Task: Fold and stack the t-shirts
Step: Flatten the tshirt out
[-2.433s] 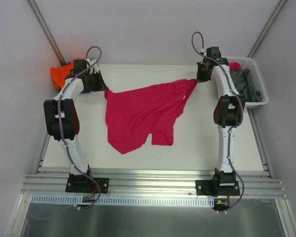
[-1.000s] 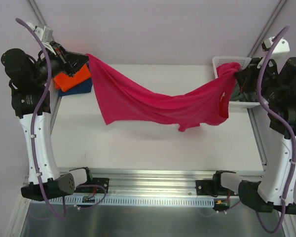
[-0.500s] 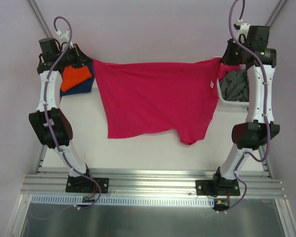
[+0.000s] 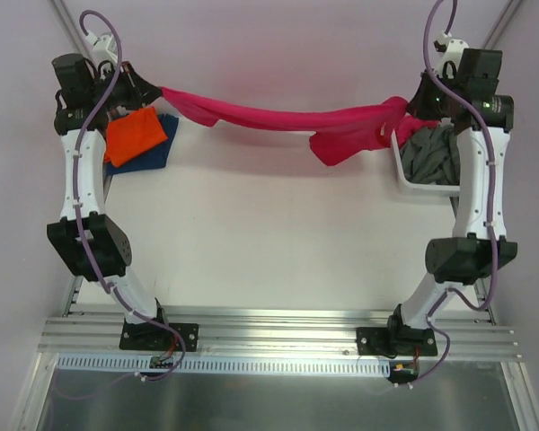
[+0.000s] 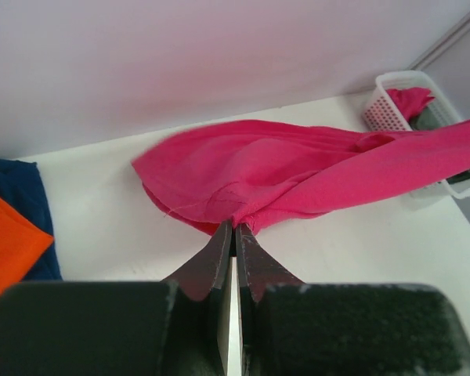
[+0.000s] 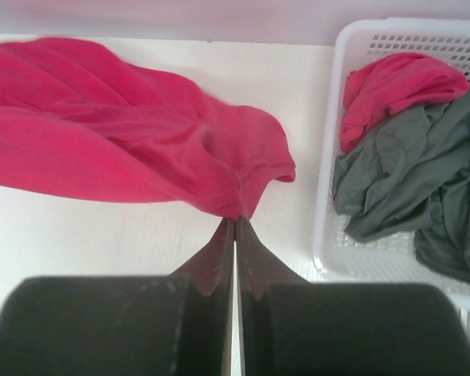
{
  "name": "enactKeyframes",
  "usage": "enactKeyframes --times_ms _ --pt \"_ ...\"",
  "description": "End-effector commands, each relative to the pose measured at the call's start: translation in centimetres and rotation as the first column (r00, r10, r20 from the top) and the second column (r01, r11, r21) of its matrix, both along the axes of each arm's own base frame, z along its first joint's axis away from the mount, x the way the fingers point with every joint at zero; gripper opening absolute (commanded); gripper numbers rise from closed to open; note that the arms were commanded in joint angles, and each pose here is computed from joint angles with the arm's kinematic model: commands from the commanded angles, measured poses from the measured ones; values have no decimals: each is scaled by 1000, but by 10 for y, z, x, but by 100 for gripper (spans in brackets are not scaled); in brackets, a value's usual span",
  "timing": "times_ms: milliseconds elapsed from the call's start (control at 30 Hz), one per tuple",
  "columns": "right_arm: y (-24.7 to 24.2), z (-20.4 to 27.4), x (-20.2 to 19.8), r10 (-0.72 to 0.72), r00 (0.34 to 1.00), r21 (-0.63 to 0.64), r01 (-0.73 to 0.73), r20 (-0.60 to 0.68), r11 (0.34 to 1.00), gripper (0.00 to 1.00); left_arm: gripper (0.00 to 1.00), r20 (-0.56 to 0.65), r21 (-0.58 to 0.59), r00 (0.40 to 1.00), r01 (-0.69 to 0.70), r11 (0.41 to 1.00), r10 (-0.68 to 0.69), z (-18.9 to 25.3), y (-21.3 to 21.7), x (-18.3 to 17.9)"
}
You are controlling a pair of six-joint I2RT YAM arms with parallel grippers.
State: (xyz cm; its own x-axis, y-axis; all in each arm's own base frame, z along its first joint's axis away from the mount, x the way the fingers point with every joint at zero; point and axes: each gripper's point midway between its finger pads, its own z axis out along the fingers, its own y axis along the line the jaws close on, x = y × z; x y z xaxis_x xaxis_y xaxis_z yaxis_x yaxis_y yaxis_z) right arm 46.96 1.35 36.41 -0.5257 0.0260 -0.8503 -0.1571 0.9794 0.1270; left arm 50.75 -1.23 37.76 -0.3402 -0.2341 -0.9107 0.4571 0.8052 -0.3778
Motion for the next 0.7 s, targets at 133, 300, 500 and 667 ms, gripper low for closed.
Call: enactKeyframes --times_ms 133,300,500,667 --pt "20 19 -106 73 997 58 -72 -4 996 0 0 54 -47 990 131 990 -128 33 -37 -89" --pt "25 14 -136 86 996 71 -85 -16 994 0 0 34 -77 990 140 987 -138 31 -44 -121" --pt "27 32 -152 75 997 75 -78 31 994 0 0 69 -65 989 136 989 -132 44 -47 -144" --pt "21 50 -162 42 992 57 -49 116 997 1 0 107 -35 991 80 996 -76 54 -38 -152"
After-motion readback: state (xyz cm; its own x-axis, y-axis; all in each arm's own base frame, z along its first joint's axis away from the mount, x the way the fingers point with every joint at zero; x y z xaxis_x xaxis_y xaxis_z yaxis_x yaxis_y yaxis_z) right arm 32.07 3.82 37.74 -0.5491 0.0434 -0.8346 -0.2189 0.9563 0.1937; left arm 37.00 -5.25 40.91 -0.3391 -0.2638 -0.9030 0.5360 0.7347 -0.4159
